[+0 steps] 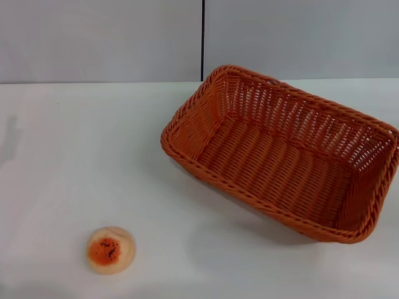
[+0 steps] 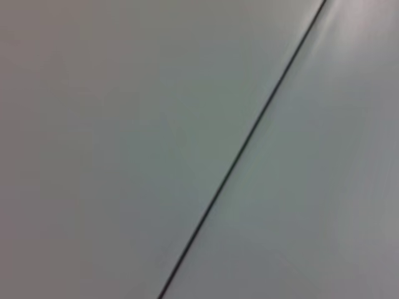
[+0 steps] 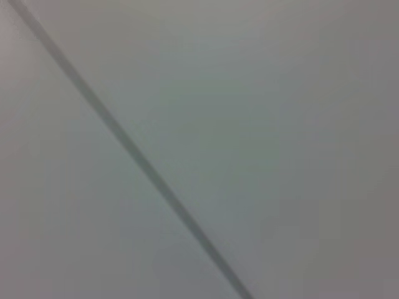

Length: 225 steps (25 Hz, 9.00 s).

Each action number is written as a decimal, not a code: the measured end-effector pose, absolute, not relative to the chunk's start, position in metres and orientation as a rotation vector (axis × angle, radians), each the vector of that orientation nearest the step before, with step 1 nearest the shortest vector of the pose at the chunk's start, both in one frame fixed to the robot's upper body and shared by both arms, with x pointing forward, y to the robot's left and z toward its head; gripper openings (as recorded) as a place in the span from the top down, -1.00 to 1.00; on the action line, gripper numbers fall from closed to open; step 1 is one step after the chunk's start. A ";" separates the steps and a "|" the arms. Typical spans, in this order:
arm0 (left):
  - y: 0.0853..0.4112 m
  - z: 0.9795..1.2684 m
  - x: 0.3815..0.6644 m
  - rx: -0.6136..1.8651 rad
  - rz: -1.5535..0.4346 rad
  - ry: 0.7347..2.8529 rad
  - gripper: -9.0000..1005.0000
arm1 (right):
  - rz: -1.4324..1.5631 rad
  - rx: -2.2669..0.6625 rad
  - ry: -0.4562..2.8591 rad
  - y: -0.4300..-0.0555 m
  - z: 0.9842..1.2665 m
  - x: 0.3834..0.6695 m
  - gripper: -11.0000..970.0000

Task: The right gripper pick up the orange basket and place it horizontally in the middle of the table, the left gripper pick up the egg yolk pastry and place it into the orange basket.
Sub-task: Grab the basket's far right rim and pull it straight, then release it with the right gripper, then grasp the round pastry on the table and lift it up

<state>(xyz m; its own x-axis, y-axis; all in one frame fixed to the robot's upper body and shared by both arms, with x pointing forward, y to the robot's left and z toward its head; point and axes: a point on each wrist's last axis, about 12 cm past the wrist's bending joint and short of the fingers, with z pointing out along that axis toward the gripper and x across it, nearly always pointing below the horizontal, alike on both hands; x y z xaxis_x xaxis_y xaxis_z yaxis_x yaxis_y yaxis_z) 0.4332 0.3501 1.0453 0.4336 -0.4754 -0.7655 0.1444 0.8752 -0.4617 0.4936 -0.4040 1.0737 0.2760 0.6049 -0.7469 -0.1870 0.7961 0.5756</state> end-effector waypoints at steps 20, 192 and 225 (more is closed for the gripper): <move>0.348 1.046 0.439 -0.312 -0.491 1.100 -0.64 | 0.827 -0.183 1.525 -0.409 1.137 0.515 0.02; 0.377 1.093 0.453 0.709 -1.072 1.670 -0.60 | 0.694 0.045 1.196 -0.409 1.114 0.476 -0.22; 0.332 1.030 0.437 0.914 -1.039 1.944 -0.59 | 0.745 0.146 1.089 -0.410 1.111 0.468 -0.22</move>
<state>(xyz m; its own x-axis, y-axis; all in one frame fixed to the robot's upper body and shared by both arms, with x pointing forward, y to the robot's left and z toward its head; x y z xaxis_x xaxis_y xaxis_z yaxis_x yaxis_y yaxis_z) 0.4366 0.3319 1.0299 -0.4741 0.2410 -0.8469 0.8380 0.4187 -0.3500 0.4677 -0.4098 1.1113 0.2499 0.6134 -0.7492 -0.4761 0.7516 0.4566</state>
